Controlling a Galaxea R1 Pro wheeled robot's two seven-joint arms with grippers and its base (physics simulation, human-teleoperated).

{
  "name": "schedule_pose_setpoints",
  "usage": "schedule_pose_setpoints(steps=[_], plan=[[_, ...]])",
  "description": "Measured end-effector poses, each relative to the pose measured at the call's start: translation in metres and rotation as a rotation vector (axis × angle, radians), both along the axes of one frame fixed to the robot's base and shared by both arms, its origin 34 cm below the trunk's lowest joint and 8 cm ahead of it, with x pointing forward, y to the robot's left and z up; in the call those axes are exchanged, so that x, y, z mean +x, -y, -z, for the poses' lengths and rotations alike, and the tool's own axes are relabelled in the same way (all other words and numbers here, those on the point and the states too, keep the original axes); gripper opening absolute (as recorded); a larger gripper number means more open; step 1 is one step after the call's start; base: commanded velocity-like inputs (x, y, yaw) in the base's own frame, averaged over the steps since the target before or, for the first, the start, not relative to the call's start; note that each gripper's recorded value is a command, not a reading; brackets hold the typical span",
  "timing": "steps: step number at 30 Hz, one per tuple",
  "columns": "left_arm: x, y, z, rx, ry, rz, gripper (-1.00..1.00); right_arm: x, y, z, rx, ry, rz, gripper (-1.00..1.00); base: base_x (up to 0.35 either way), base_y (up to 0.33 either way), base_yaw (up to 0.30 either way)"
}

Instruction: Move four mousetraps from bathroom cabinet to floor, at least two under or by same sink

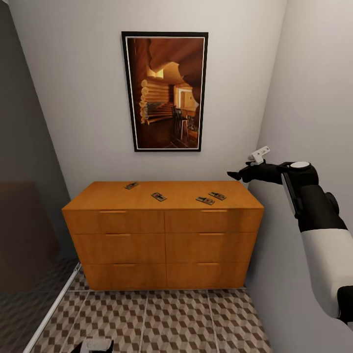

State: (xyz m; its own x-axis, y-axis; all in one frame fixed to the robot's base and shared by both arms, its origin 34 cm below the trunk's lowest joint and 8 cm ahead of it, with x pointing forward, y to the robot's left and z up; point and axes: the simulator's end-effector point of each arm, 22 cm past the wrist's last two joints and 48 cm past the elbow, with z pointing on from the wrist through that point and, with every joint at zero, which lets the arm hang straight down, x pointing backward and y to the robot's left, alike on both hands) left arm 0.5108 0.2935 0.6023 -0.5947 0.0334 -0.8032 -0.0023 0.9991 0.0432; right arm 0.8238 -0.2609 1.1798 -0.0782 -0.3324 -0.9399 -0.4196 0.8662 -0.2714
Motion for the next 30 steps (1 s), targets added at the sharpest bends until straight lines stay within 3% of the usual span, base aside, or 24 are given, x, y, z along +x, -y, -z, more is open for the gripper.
schedule_pose_setpoints(steps=[3, 11, 15, 19, 26, 30], plan=[[0.020, 0.000, -0.023, 0.002, 0.022, 0.004, 1.00, 0.000, 0.000, 0.000, -0.002, 0.001, -0.001, 1.00, 0.000, 0.000, 0.000], [0.063, 0.003, -0.091, -0.001, -0.008, 0.002, 1.00, 0.001, -0.001, 0.002, -0.001, -0.003, -0.002, 1.00, 0.000, 0.000, 0.000], [0.113, 0.005, -0.163, -0.004, 0.044, 0.000, 1.00, 0.001, -0.001, 0.002, 0.000, -0.004, -0.002, 1.00, 0.000, 0.000, 0.000], [0.147, 0.003, -0.206, -0.002, 0.068, -0.005, 1.00, 0.001, -0.001, 0.002, 0.000, -0.004, -0.002, 1.00, 0.000, 0.000, 0.000], [0.211, -0.028, -0.278, 0.033, 0.072, -0.036, 1.00, 0.001, -0.002, 0.002, -0.002, 0.001, -0.004, 1.00, 0.000, 0.000, 0.000], [0.245, -0.051, -0.295, 0.042, 0.034, -0.068, 1.00, 0.001, -0.002, 0.002, -0.002, 0.001, -0.004, 1.00, 0.000, 0.000, 0.000]])
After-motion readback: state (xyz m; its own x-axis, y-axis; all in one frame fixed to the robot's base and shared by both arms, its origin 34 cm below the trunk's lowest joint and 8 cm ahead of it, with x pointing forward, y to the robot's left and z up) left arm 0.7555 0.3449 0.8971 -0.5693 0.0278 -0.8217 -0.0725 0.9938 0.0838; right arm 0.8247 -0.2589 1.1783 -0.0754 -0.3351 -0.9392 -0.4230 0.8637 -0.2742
